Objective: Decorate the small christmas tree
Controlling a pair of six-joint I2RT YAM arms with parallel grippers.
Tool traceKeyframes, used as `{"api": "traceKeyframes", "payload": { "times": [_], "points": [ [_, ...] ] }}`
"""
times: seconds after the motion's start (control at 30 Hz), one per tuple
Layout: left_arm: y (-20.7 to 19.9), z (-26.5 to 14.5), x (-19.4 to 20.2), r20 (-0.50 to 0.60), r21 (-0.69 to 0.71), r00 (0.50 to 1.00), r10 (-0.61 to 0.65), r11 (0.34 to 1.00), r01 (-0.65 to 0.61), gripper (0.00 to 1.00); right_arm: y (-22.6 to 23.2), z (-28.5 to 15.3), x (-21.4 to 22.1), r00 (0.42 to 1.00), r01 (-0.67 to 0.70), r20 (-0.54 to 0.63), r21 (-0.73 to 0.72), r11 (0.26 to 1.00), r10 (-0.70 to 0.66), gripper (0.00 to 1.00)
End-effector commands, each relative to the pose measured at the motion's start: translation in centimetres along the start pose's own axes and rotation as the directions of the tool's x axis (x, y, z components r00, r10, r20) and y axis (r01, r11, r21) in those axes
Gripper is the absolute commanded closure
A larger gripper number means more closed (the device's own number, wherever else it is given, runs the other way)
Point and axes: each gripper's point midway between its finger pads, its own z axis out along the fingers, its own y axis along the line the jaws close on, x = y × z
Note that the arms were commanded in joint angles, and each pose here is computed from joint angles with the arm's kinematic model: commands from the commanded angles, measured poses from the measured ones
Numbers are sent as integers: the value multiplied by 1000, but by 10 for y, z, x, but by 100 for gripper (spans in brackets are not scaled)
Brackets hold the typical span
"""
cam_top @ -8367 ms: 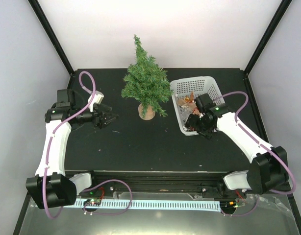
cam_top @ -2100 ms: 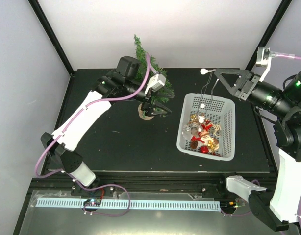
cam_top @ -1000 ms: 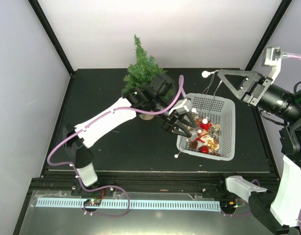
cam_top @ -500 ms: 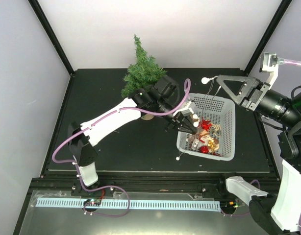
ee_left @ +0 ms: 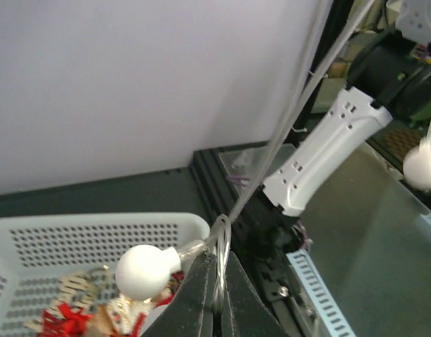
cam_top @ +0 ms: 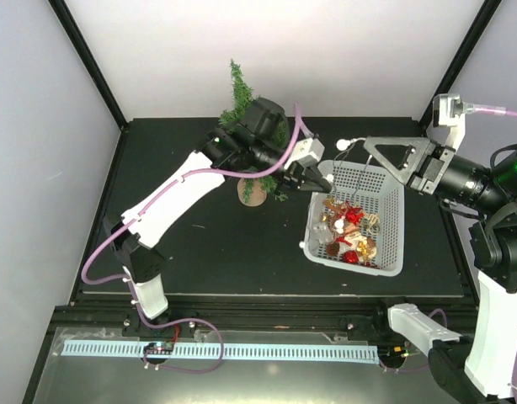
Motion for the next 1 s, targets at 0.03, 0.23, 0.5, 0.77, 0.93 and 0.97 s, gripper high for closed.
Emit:
{"api": "traceKeyframes", "payload": {
  "times": [0.03,0.23,0.5,0.77,0.93,0.97],
  "points": [
    [5,-10,-29,39,-30,998,59,998,-57,98,13,-4,15,999,12,-51,-80,997,-16,99],
    [22,-1,-28,45,-31,999,30,999,-29,98,14,-5,25,996,-10,-84,-108,994,1,99],
    [69,5,3,-44,-184,999,-11,983,3,99,35,-9,27,992,-1,-124,-179,984,-22,99],
    [89,-35,-14,-15,-307,1000,25,951,-28,99,42,-14,35,989,-3,-144,-189,982,-24,99],
    [90,-67,-31,9,-364,998,58,930,-51,99,42,-19,40,991,5,-130,-157,988,-26,99],
    [86,-73,-36,14,-368,997,71,928,-60,98,41,-20,39,992,10,-123,-143,990,-28,99]
  ]
}}
